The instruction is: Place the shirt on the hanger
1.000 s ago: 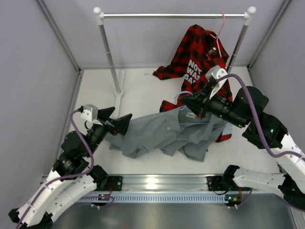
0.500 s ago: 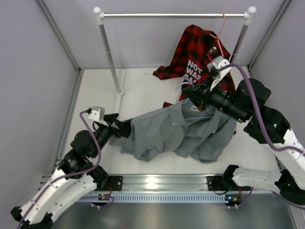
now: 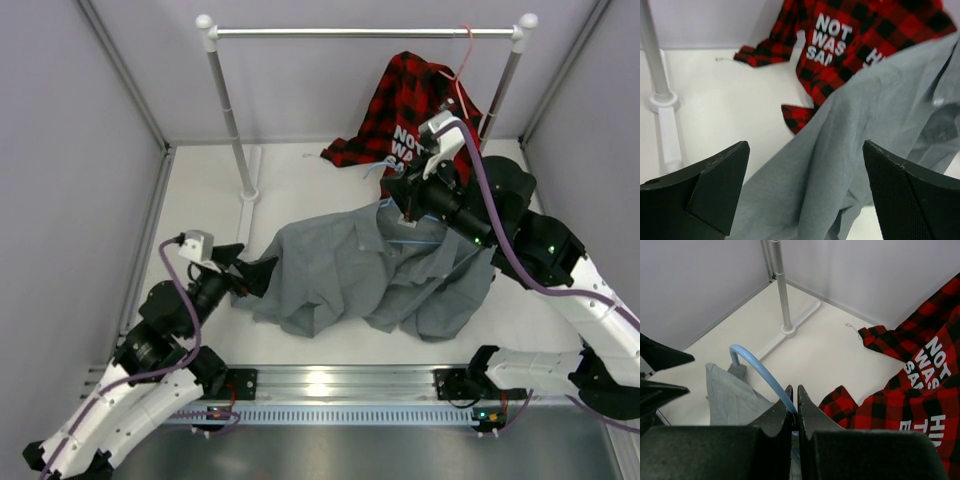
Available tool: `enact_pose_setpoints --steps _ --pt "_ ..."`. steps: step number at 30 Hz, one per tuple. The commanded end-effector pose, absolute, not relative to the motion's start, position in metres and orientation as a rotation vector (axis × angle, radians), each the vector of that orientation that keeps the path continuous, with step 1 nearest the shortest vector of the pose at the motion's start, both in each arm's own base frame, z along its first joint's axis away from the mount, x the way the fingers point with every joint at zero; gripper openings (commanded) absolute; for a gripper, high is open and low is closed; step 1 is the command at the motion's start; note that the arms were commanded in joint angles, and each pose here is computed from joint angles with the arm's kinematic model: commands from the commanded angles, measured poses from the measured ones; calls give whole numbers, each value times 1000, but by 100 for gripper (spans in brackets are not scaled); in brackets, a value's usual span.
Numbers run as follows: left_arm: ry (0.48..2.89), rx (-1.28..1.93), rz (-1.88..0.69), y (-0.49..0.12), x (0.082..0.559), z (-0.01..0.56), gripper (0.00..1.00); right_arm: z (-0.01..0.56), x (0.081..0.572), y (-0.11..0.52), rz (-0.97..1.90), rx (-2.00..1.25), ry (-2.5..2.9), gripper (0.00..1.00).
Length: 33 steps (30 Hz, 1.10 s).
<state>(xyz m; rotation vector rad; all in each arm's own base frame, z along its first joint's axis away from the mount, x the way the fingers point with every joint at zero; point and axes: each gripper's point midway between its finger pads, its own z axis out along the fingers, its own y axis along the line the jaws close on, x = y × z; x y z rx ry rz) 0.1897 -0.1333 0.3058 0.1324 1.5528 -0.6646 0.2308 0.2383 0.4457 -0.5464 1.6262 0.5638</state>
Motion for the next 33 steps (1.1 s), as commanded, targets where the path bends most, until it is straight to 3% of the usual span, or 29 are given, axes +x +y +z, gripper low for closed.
enact_pose_setpoints --steps 1,6,8,9,11,13,15,24,33 --pt "1614 271 -676 -160 197 281 98 486 225 229 609 -485 1534 0" --pt "1647 198 -587 -161 223 261 98 494 217 233 657 -519 1510 0" --pt "1662 193 -568 -164 231 251 94 497 214 235 677 -527 1501 0" --pt "1656 200 -572 -167 233 250 84 496 212 239 694 -542 1501 0" --pt "1588 186 -605 -173 238 261 52 496 211 241 704 -549 1502 0" --pt "1559 190 -601 -174 241 262 40 496 210 242 715 -550 1501 0" --pt "1553 111 -545 -162 250 269 0 496 211 240 706 -545 1502 0" --pt "1648 -376 -89 -67 274 254 0 489 214 223 659 -466 1516 0" --pt "1689 -425 -178 -67 284 248 0 484 214 225 673 -455 1516 0"
